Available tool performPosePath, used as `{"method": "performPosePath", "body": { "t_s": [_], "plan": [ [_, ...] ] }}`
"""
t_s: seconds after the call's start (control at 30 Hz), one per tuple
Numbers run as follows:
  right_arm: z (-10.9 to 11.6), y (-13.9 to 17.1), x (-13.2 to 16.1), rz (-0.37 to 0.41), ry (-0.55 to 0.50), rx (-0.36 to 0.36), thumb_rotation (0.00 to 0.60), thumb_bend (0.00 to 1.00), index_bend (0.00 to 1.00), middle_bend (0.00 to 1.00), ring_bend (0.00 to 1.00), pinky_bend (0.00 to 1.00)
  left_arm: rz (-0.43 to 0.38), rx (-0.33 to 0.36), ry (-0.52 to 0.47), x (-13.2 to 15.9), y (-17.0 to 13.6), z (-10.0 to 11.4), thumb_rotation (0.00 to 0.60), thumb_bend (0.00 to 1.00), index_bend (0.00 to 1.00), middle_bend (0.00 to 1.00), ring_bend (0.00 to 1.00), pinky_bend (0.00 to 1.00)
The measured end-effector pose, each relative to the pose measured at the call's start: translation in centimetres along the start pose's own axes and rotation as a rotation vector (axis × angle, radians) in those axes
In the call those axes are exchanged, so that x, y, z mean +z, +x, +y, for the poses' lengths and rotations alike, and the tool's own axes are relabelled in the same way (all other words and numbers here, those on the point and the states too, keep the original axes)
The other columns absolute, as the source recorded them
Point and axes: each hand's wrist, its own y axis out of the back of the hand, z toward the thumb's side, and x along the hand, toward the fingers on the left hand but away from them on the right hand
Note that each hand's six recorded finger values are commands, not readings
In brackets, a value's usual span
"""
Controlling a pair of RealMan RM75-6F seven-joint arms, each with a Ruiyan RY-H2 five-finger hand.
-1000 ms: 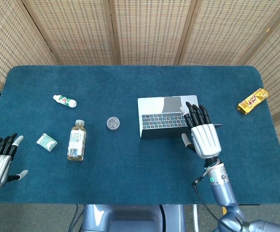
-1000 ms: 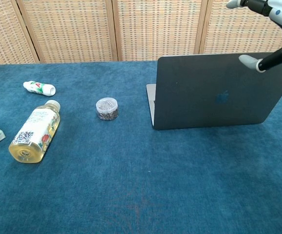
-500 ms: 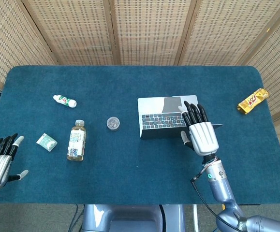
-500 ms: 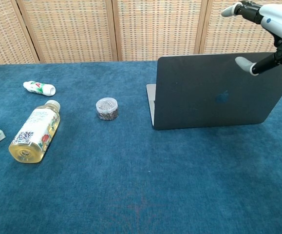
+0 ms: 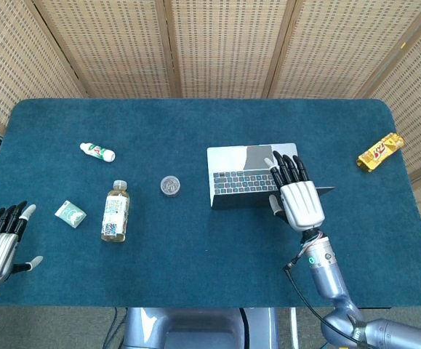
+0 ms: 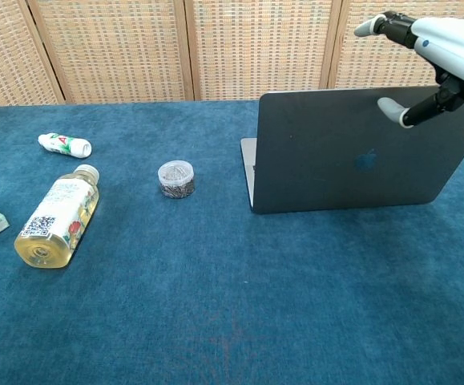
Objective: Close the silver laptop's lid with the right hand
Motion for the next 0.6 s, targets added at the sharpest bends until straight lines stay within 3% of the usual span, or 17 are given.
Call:
{"method": "performPosePath", "body": {
  "t_s": [0.6],
  "plan": [
    [-0.2, -1.7, 0.4, 0.0, 0.027, 0.001, 0.6, 0.52, 0.0, 0.0, 0.0, 0.0, -0.004, -0.009, -0.003, 0.1, 0.1, -0.2, 0.6, 0.0, 0.0, 0.0, 0.0, 0.0]
  ]
}}
